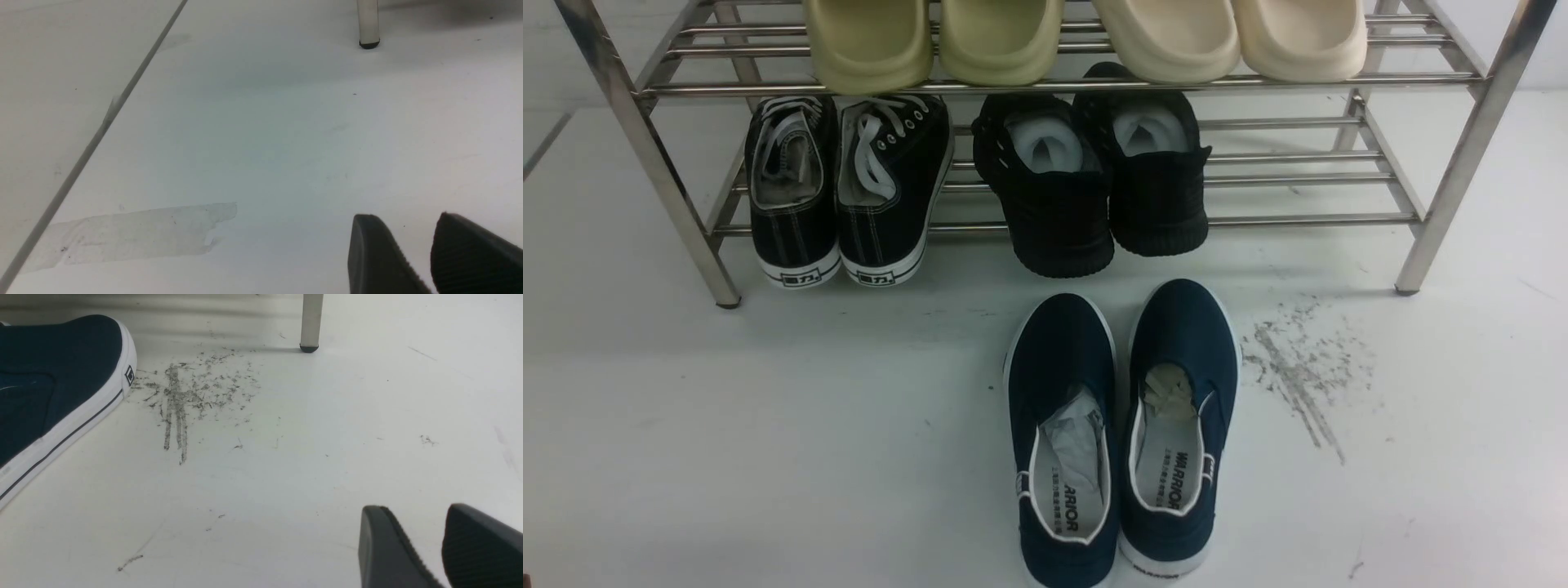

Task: Take the shoes off the shelf with your hand on the white table.
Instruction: 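Grasp the leftmost shoe on the bottom shelf of the shoe rack with the left gripper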

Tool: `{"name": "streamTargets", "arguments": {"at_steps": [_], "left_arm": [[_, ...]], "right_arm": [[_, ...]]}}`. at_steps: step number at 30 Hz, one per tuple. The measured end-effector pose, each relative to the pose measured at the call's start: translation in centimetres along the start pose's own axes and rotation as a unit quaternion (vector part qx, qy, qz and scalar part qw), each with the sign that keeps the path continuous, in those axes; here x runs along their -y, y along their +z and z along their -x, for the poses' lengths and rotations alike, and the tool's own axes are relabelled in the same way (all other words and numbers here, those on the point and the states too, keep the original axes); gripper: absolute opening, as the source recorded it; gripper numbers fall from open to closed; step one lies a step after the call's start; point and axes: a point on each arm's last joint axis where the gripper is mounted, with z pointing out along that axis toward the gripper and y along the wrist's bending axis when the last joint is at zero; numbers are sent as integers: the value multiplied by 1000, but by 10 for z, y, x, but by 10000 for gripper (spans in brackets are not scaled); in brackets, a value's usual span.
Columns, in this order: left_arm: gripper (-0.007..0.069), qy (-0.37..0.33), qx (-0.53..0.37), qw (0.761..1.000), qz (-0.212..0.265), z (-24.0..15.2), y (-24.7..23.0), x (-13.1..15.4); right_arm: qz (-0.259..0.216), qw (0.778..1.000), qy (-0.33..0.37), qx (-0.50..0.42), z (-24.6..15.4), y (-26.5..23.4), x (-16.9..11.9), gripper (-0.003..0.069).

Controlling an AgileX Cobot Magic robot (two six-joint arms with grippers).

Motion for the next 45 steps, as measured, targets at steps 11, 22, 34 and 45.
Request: {"name": "streamTargets", "arguments": {"at_steps": [11, 22, 34, 45], "left_arm": [[242, -506, -5, 856, -103, 8, -2, 17], [242, -681, -34, 721, -127, 11, -3, 21], [132, -566, 56, 812, -128, 37, -11, 9], [1, -296, -214, 930, 45, 148, 28, -26]], "right_arm": [[0, 1000, 0, 0, 0, 0, 0, 239], [0, 1000, 0, 0, 0, 0, 0, 239], [0, 1000, 0, 0, 0, 0, 0, 239], [0, 1000, 4, 0, 0, 0, 0, 239]]}}
